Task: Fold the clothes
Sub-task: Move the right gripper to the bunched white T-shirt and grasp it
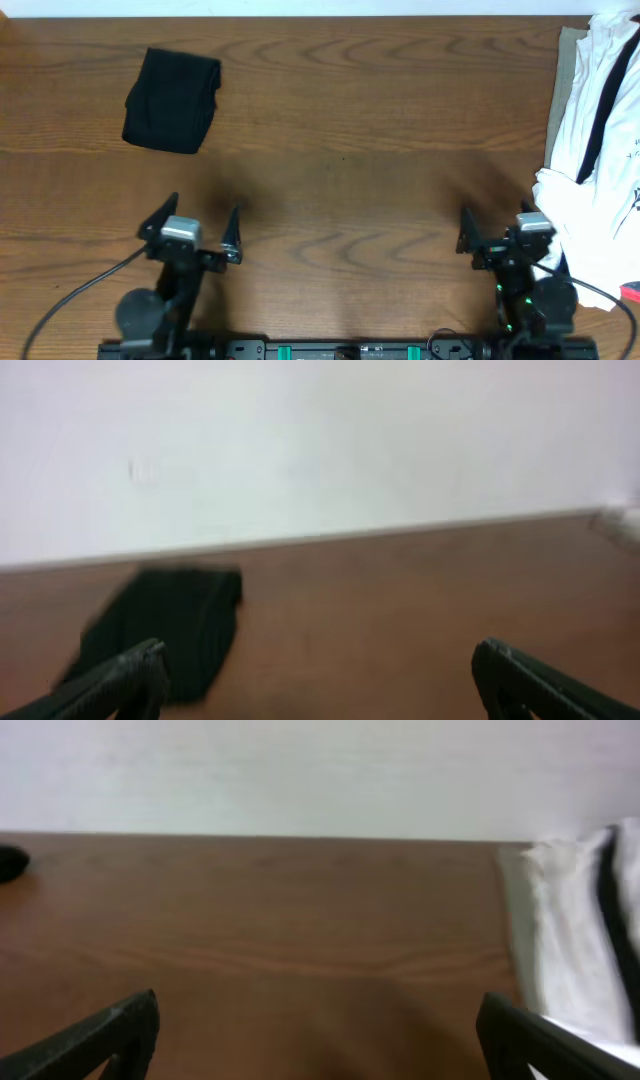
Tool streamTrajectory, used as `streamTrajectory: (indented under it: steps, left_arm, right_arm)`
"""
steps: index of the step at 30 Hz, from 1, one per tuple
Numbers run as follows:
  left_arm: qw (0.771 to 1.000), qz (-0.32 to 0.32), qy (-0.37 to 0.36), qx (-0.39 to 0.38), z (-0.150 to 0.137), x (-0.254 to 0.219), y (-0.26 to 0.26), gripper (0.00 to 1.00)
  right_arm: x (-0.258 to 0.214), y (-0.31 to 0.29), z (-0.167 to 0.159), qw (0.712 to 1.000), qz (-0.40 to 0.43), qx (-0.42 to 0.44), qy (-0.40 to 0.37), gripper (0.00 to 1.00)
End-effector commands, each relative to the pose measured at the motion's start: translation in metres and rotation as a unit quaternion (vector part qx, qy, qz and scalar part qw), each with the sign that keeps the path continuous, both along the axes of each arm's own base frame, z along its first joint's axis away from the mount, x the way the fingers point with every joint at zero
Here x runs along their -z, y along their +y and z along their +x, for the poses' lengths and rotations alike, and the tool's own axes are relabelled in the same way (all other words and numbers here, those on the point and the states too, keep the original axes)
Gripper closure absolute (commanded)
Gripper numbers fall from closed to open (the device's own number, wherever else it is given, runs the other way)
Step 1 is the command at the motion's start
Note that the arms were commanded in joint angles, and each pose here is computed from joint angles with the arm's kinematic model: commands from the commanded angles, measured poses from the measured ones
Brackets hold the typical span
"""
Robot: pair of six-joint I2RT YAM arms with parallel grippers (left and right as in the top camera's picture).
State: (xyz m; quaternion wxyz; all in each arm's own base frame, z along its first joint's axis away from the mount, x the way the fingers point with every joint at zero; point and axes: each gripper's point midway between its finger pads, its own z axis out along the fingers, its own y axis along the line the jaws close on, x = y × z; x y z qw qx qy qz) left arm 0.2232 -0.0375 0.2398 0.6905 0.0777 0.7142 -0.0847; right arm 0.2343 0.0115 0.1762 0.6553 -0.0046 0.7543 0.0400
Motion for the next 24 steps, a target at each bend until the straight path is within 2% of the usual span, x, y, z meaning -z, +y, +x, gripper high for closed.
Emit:
streamTrajectory:
  steps: [1, 6, 7, 12, 18, 24]
  left_arm:
    - [1.0, -0.012, 0.013, 0.017, -0.005, -0.038, -0.006, 0.02]
    - [0.99, -0.019, 0.134, 0.03, 0.01, -0.036, -0.011, 0.02]
    - [0.984, -0.022, 0.173, 0.032, 0.015, -0.031, -0.011, 0.02]
    - [0.962, -0.028, 0.271, 0.03, 0.03, -0.004, -0.011, 0.02]
    - [0.939, -0.032, 0.341, 0.029, 0.044, 0.031, -0.011, 0.02]
    - [0.92, -0.034, 0.389, 0.027, 0.053, 0.057, -0.01, 0.02]
  right_arm:
    - [-0.054, -0.016, -0.012, 0.998, 0.01, 0.045, -0.032, 0.01]
    - [-0.08, -0.02, -0.014, 0.997, 0.034, 0.061, 0.016, 0.01]
    - [-0.082, -0.022, -0.011, 0.996, 0.031, 0.07, 0.044, 0.01]
    - [-0.078, -0.025, 0.012, 0.982, 0.003, 0.074, 0.174, 0.01]
    - [-0.067, -0.035, 0.057, 0.941, -0.041, 0.076, 0.327, 0.01]
    - [-0.041, -0.06, 0.09, 0.897, -0.055, 0.115, 0.423, 0.01]
